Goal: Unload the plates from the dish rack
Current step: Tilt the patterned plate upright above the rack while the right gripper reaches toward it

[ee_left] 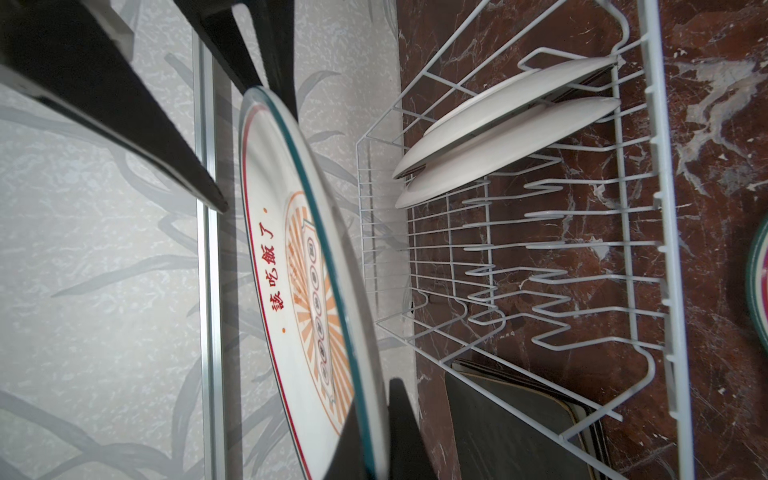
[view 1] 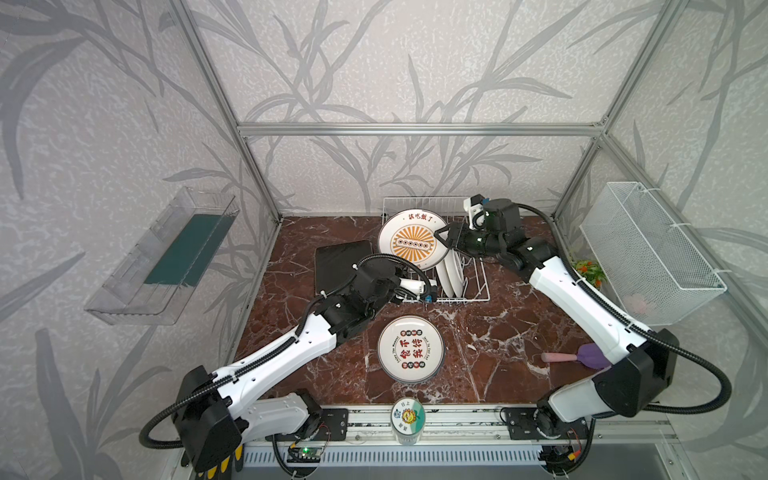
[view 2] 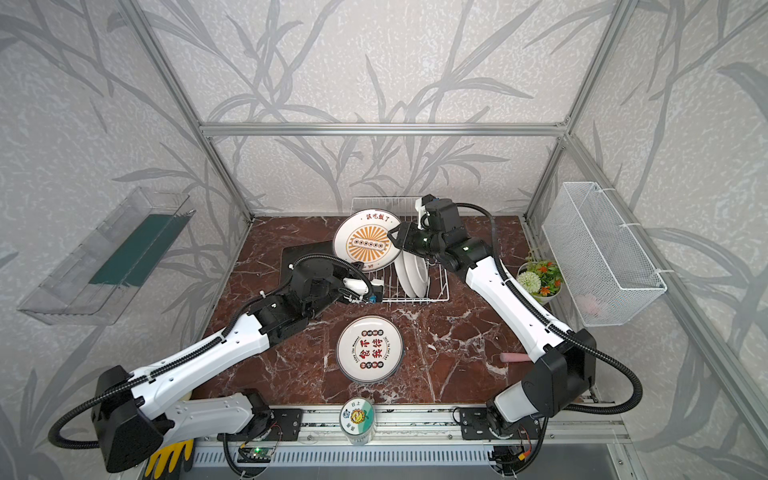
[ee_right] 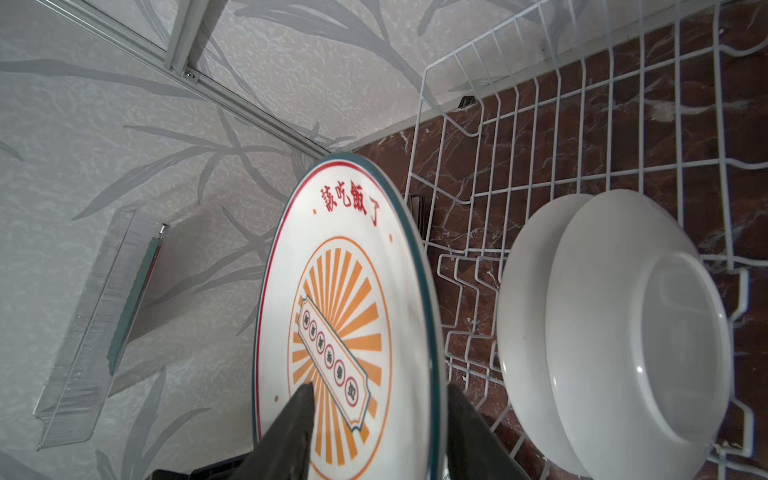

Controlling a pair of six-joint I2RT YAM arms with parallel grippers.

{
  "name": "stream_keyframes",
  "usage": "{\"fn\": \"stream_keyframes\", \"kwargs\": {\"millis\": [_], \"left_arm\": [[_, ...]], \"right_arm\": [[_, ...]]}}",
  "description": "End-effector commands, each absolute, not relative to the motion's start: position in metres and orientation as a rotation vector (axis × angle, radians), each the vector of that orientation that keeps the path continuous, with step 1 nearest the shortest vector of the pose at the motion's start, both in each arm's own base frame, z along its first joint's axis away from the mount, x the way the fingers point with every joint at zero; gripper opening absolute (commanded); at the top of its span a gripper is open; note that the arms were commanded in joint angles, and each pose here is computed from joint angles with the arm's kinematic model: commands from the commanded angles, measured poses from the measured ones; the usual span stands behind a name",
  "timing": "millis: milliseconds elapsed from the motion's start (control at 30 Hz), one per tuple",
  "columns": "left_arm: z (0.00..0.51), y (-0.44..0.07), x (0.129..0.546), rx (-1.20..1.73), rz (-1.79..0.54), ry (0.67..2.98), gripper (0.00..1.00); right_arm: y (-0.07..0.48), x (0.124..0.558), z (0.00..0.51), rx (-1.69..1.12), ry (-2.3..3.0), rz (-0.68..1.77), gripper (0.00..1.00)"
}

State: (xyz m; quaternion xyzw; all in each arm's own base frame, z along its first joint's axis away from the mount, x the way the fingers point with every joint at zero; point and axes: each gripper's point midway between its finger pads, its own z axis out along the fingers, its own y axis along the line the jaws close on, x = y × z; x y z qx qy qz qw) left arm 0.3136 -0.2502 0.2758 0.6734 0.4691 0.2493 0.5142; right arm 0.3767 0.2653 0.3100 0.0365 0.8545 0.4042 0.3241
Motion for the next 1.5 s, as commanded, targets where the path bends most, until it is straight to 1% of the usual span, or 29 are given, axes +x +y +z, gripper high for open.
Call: {"fn": "stream_keyframes", "kwargs": {"millis": [0, 267, 367, 567, 600, 633, 667, 733, 767, 833, 867, 1000, 1033, 1067, 1167, 1300, 1400, 1467], "left_arm": [[0.303, -0.255, 0.319, 1.54, 0.642, 1.057, 0.0], [0.3, -0.259, 0.318, 1.547, 0.636, 1.054, 0.0], [0.298, -0.261, 0.318, 1.552, 0.629, 1.055, 0.0], [0.295, -0.263, 0.321, 1.545, 0.63, 1.068, 0.0], [0.296, -0.263, 0.321, 1.539, 0.633, 1.066, 0.02], [0.295, -0.263, 0.321, 1.536, 0.633, 1.066, 0.09], [0.296, -0.263, 0.322, 1.53, 0.635, 1.065, 0.23], [0.298, -0.263, 0.323, 1.504, 0.639, 1.068, 0.5], [0.3, -0.262, 0.324, 1.476, 0.633, 1.077, 0.58], [0.309, -0.262, 0.327, 1.374, 0.609, 1.084, 0.69], [0.313, -0.261, 0.328, 1.332, 0.593, 1.099, 0.73], [0.323, -0.251, 0.327, 1.204, 0.442, 1.242, 0.85], [0.326, -0.249, 0.324, 1.173, 0.388, 1.274, 0.97], [0.329, -0.247, 0.321, 1.142, 0.331, 1.3, 0.99], [0.338, -0.237, 0.314, 1.058, 0.201, 1.358, 0.99], [0.342, -0.217, 0.31, 0.979, 0.1, 1.432, 0.99], [0.356, -0.191, 0.313, 0.825, -0.011, 1.477, 0.99], [0.368, -0.174, 0.316, 0.688, -0.124, 1.518, 0.99]], "right_arm": [[0.269, 0.377, 0.314, 0.101, 2.231, 1.078, 0.44], [0.27, 0.376, 0.311, 0.102, 2.226, 1.092, 0.24], [0.271, 0.376, 0.311, 0.108, 2.227, 1.104, 0.14], [0.273, 0.375, 0.31, 0.107, 2.233, 1.116, 0.06], [0.273, 0.375, 0.31, 0.109, 2.232, 1.118, 0.05], [0.272, 0.375, 0.31, 0.112, 2.228, 1.118, 0.02], [0.271, 0.375, 0.311, 0.117, 2.224, 1.123, 0.0], [0.269, 0.376, 0.313, 0.13, 2.208, 1.132, 0.0], [0.268, 0.377, 0.316, 0.137, 2.191, 1.145, 0.0], [0.266, 0.378, 0.32, 0.156, 2.157, 1.174, 0.0], [0.264, 0.379, 0.322, 0.166, 2.138, 1.191, 0.0], [0.257, 0.381, 0.327, 0.168, 2.096, 1.211, 0.0], [0.254, 0.381, 0.327, 0.169, 2.094, 1.208, 0.0], [0.252, 0.381, 0.327, 0.171, 2.091, 1.205, 0.0], [0.244, 0.381, 0.328, 0.197, 2.066, 1.207, 0.0], [0.236, 0.381, 0.331, 0.219, 2.026, 1.222, 0.0], [0.232, 0.379, 0.333, 0.209, 2.009, 1.21, 0.0], [0.231, 0.378, 0.333, 0.179, 2.004, 1.194, 0.0]]}}
